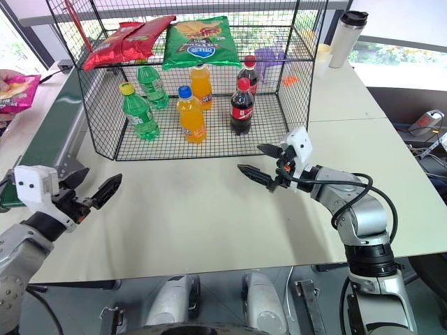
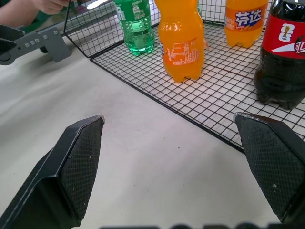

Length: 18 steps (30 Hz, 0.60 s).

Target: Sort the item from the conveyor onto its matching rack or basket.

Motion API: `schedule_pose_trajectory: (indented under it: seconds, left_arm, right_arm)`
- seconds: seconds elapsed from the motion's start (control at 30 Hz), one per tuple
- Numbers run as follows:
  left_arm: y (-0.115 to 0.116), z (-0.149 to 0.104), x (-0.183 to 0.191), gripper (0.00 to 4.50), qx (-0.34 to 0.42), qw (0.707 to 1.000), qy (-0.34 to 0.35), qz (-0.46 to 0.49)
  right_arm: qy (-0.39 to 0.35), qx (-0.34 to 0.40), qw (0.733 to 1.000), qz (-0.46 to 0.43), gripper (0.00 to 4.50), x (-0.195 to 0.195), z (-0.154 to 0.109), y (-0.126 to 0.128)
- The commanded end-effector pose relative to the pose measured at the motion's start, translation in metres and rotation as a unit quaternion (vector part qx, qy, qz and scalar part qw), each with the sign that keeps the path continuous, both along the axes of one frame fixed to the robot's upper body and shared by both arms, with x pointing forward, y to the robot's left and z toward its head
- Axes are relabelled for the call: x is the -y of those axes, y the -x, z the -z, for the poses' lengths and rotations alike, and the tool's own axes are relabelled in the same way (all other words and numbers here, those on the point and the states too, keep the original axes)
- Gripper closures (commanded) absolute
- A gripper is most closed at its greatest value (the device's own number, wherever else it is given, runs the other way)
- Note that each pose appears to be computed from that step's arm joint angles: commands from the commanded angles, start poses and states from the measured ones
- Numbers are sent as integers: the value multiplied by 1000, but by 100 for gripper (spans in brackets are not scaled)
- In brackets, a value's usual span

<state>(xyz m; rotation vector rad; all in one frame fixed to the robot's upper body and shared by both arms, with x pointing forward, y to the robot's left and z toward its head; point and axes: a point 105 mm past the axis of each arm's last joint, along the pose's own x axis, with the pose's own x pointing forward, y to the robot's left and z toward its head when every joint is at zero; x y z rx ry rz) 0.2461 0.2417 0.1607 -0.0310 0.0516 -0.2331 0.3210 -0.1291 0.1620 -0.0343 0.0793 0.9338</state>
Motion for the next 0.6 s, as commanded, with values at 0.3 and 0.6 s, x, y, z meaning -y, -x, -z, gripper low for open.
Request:
schedule_pose_trajectory:
  seconds: [0.3, 0.6]
  left_arm:
    - [2, -11, 8, 3, 25, 1000, -5, 5]
    - [2, -10, 11, 3, 22, 1000, -13, 12]
  right_arm:
    - [4, 32, 999, -22, 0, -9, -16, -2]
    - [4, 37, 999, -22, 0, -12, -14, -5]
